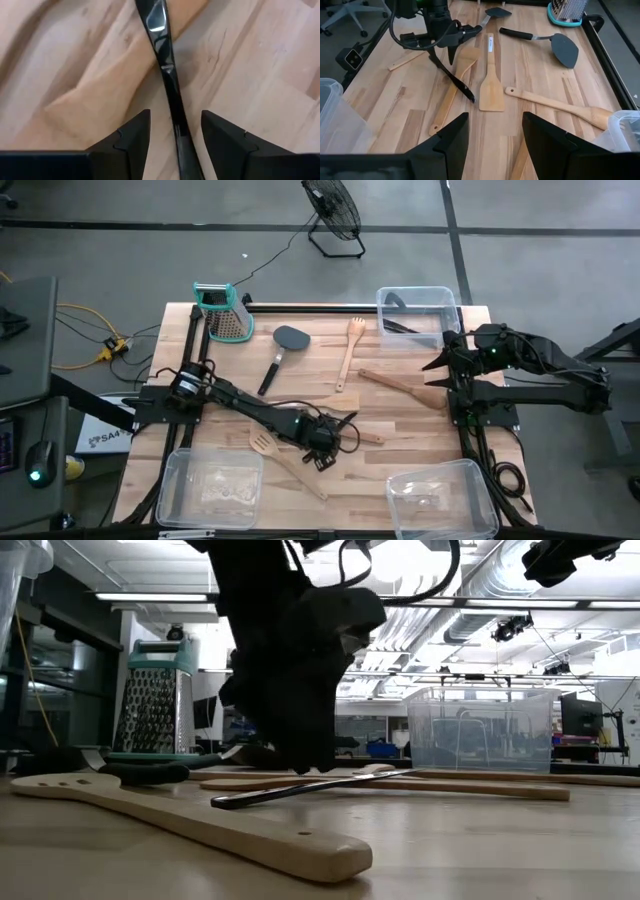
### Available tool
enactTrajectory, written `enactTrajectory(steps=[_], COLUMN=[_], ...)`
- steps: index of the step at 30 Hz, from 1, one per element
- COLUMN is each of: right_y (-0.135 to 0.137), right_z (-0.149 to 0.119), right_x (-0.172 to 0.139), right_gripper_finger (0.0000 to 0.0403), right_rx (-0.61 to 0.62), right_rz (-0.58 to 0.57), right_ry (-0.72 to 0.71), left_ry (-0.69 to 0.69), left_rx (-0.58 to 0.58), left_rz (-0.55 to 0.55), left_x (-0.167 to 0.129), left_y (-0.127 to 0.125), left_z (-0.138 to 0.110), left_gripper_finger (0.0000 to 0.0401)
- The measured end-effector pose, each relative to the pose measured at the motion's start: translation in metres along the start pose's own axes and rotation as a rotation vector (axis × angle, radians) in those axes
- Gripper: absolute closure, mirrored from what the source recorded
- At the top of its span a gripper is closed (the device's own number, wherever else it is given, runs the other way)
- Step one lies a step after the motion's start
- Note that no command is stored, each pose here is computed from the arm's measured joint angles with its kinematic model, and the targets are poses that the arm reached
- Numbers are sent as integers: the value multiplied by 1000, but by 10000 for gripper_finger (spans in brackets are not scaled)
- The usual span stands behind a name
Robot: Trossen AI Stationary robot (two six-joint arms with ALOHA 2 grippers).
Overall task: Pick & Place Kitchen Items
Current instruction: Put the black knife into the transparent bin
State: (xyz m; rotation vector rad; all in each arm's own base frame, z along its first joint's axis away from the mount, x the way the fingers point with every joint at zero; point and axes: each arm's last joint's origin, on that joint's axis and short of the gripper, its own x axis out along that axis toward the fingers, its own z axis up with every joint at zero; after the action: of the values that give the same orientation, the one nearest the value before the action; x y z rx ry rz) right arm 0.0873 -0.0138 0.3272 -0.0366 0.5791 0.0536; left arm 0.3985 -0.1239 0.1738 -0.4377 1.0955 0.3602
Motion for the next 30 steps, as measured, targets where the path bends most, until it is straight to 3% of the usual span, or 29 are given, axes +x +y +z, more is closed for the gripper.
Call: enactTrajectory(steps=[12,30], right_y=[0,0], right_z=[0,0], right_x=[0,0], right_gripper_finger=[227,227], right_rx=[1,5], right_rz=[0,4], right_ry=[1,2], left_ry=[-99,-79], left_rx=[129,126], left_rz=[-23,17], left_x=[3,4], left_y=[-6,-3], left_z=[6,4], left_gripper_finger=[228,228])
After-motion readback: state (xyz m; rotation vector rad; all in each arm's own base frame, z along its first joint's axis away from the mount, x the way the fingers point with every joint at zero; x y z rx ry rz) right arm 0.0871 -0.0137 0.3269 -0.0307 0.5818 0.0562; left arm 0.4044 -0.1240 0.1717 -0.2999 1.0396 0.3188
